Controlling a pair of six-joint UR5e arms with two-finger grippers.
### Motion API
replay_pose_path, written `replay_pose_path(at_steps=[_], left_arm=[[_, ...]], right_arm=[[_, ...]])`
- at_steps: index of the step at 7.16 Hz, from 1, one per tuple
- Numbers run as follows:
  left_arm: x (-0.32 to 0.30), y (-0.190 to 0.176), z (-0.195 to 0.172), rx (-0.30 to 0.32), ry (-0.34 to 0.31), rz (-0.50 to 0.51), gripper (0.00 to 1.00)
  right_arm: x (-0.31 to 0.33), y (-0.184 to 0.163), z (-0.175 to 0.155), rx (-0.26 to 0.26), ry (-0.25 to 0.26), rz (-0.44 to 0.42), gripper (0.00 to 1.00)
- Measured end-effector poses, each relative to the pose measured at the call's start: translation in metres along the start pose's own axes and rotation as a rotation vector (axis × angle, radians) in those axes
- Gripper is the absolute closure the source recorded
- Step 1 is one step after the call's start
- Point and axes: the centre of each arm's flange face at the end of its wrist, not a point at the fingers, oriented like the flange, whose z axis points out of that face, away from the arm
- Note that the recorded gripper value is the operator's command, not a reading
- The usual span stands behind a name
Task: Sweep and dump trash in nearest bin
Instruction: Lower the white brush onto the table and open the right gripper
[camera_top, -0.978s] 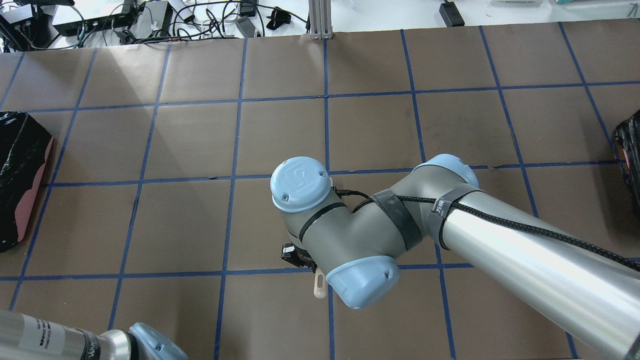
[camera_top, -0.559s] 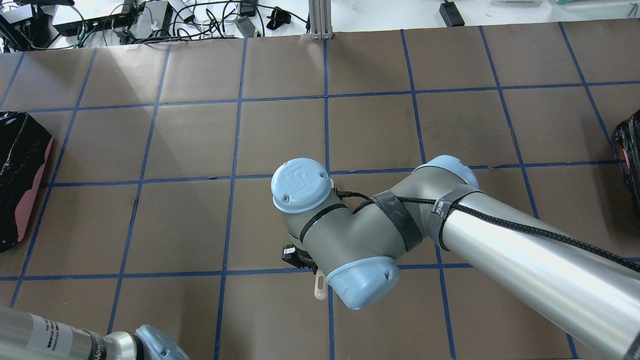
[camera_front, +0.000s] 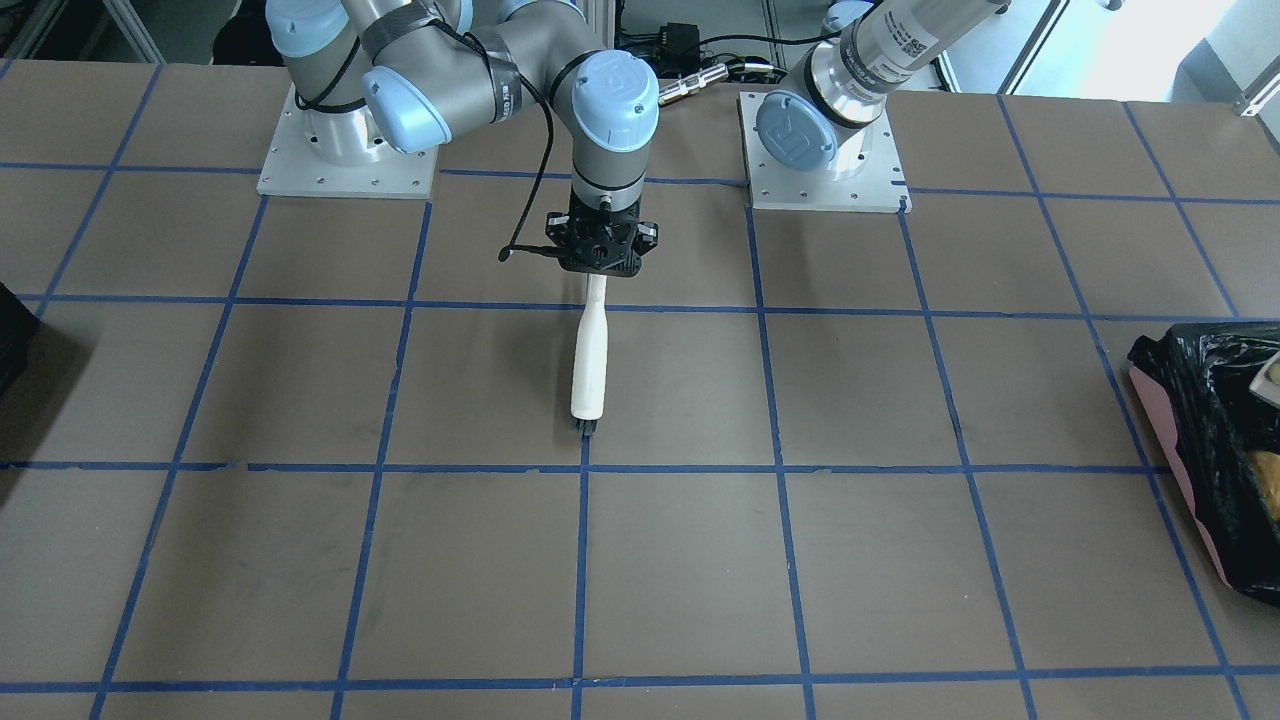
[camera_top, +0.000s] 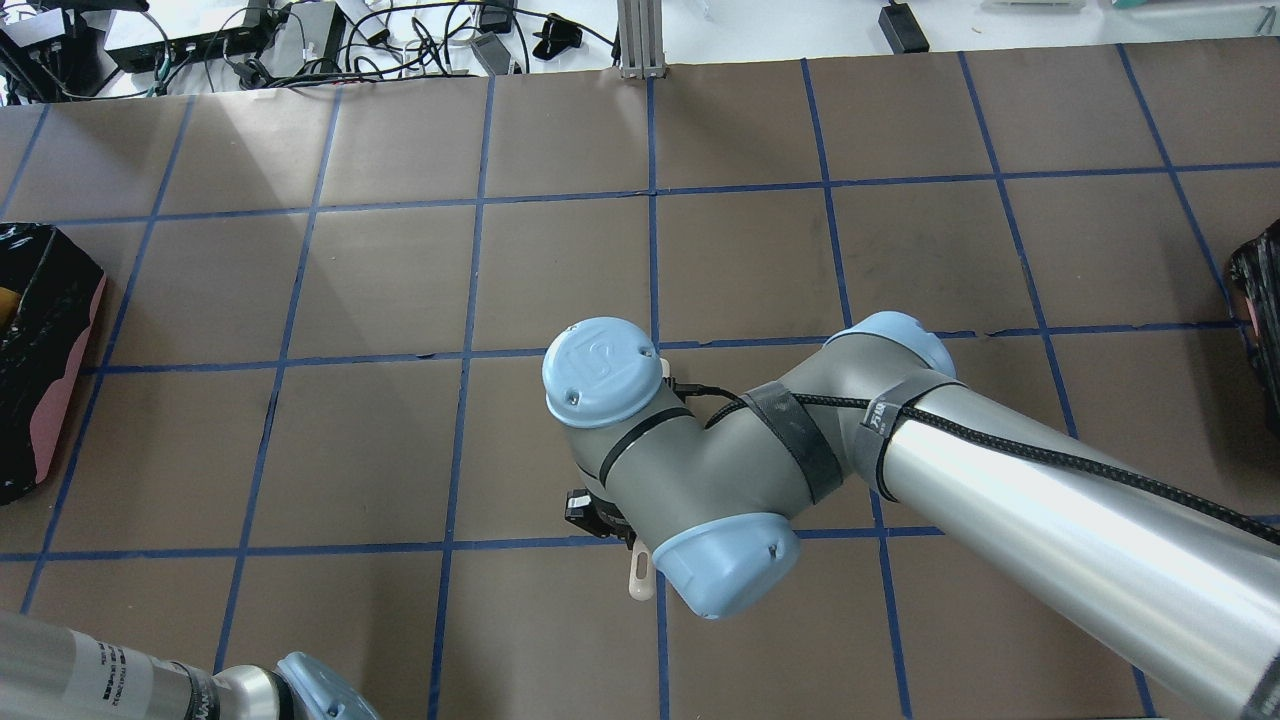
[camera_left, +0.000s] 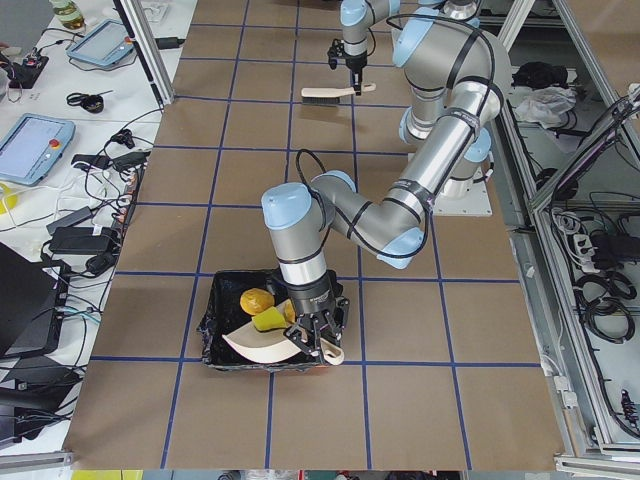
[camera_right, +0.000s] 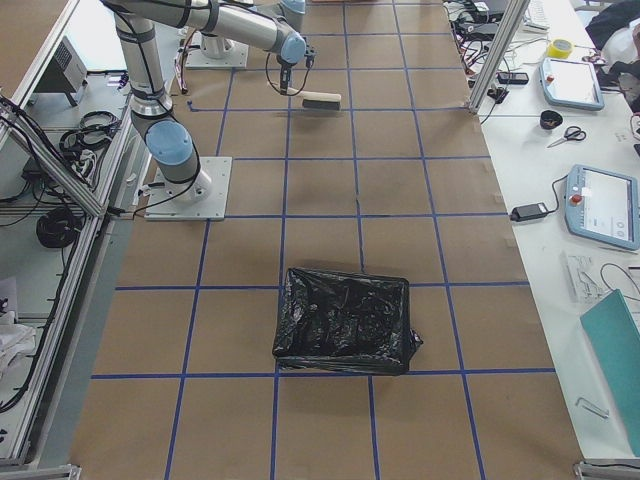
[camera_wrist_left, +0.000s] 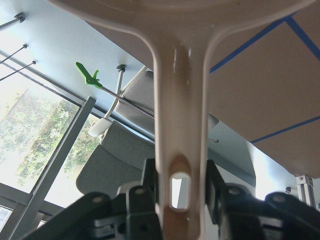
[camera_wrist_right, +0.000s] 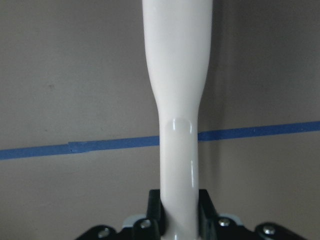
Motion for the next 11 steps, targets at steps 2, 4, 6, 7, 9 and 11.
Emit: replay_pose_path(at_steps=[2,4,6,7,9,11], left_arm=[[0.003,-0.002,0.0,-0.015,-0.029,0.016,1.0],[-0.001,-0.003,-0.01,-0.027,-0.071,0.055,1.0],[-0.011,-0.02,-0.035,-0.064,-0.188,0.132,1.0],[-0.014,-0.028,-0.045,-0.084,-0.238,0.171,1.0],[-0.013,-0.036,-0.05,-0.104,-0.274,0.236,1.0],[-0.009,-0.042,-0.053,-0.134,-0.328,0.28,1.0]], right_arm=[[0.0,0.0,0.0,0.006,0.006,-0.009,0.57],[0.0,-0.001,0.0,0.011,0.005,-0.01,0.5],[-0.001,-0.002,0.0,0.013,0.002,-0.007,0.5],[-0.001,-0.002,0.0,0.013,0.001,-0.006,0.48],[-0.003,-0.005,-0.003,0.022,-0.007,-0.009,0.41],[-0.006,-0.021,-0.031,0.067,-0.02,-0.046,0.3]])
